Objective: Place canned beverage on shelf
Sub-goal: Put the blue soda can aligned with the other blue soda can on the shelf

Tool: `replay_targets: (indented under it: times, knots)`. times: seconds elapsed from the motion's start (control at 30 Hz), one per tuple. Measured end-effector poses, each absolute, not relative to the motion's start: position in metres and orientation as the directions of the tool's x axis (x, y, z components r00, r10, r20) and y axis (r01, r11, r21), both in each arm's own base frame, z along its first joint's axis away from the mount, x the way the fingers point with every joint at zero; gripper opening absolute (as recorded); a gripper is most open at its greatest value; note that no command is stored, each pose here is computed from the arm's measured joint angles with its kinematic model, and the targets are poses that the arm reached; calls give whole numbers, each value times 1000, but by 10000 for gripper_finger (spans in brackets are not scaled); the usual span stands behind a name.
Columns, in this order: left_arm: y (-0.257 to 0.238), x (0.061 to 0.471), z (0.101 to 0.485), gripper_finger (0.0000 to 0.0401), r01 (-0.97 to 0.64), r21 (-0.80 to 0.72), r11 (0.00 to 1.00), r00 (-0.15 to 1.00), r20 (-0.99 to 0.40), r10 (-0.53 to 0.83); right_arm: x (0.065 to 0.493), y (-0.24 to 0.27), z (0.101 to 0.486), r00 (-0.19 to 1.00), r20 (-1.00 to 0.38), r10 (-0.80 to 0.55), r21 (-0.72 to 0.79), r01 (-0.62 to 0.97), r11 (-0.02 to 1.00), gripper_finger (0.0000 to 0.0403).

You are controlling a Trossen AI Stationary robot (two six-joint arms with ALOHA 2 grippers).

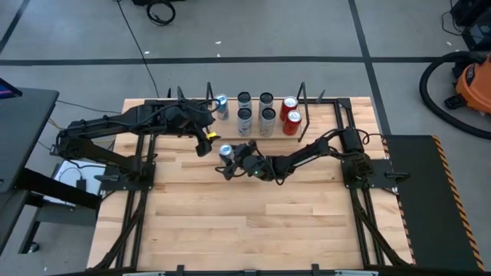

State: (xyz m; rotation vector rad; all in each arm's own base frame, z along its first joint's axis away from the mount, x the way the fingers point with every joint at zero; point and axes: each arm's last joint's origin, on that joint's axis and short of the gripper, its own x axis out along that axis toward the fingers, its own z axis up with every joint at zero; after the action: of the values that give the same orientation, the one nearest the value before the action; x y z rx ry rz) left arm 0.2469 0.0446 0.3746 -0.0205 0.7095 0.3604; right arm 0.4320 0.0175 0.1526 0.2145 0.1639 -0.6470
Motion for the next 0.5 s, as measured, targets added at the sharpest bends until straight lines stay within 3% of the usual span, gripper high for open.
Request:
replay_targets:
  times: [0.23,0.5]
  knots:
    - [45,247,375,314,-330,103,938,700,-640,316,434,11,153,833,-232,-502,180,544,819,251]
    - [45,247,375,314,-336,96,937,700,-641,316,434,11,151,837,-252,-485,168,532,830,308]
